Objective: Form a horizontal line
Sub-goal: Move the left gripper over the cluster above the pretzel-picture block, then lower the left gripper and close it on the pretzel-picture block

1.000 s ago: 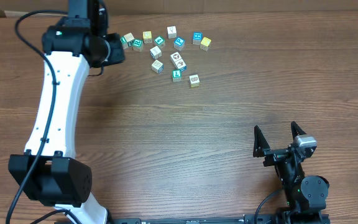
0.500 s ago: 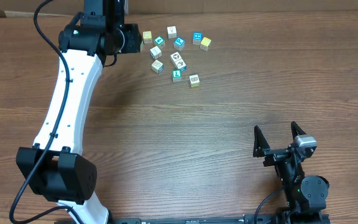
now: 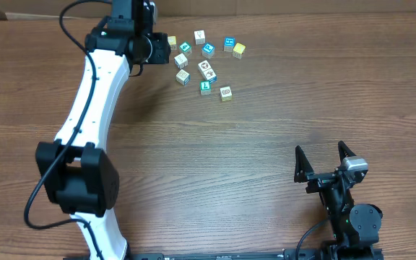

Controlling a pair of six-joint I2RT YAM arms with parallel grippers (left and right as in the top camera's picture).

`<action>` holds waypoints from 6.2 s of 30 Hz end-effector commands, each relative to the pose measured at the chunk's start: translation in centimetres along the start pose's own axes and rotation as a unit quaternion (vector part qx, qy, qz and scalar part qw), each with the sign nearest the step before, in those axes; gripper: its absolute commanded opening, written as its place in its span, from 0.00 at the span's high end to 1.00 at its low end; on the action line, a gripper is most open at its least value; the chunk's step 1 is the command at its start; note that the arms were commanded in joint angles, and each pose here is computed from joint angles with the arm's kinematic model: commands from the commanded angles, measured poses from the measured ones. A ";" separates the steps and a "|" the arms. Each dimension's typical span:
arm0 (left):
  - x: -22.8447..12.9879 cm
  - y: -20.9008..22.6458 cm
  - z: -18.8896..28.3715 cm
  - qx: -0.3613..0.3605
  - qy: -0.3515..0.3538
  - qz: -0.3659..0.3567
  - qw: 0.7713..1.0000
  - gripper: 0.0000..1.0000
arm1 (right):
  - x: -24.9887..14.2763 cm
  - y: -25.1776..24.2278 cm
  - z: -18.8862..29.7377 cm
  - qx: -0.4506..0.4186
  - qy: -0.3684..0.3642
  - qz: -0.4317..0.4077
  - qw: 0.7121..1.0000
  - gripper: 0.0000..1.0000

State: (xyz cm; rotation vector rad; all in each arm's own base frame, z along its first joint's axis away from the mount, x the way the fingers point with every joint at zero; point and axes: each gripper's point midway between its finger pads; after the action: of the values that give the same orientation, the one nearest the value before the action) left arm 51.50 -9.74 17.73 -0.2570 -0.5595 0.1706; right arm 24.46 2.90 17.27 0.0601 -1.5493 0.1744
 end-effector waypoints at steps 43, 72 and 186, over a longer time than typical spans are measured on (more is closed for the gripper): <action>-6.1 -0.1 -13.1 0.026 0.080 -0.160 0.984 0.26 | -0.1 0.0 0.0 0.001 -0.003 0.002 1.000 0.00; -7.2 -0.3 -15.3 0.024 0.082 -0.162 0.983 0.44 | -0.1 0.0 0.0 0.001 -0.003 0.002 1.000 0.00; -6.9 -0.6 -15.1 0.046 0.056 -0.112 0.991 0.51 | -0.1 0.0 0.0 0.001 -0.003 0.002 1.000 0.00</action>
State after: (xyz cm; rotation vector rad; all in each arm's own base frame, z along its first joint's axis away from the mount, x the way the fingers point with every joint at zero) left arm 54.20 -14.59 2.62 -0.1228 -0.4676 -0.0211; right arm 24.46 2.90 17.28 0.0604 -1.5497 0.1741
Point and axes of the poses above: each gripper's point midway between its finger pads, its own z axis back along the fingers, its own y axis along the line the jaws close on, x = y × z, and after that the axes turned 11 degrees about z, right-handed
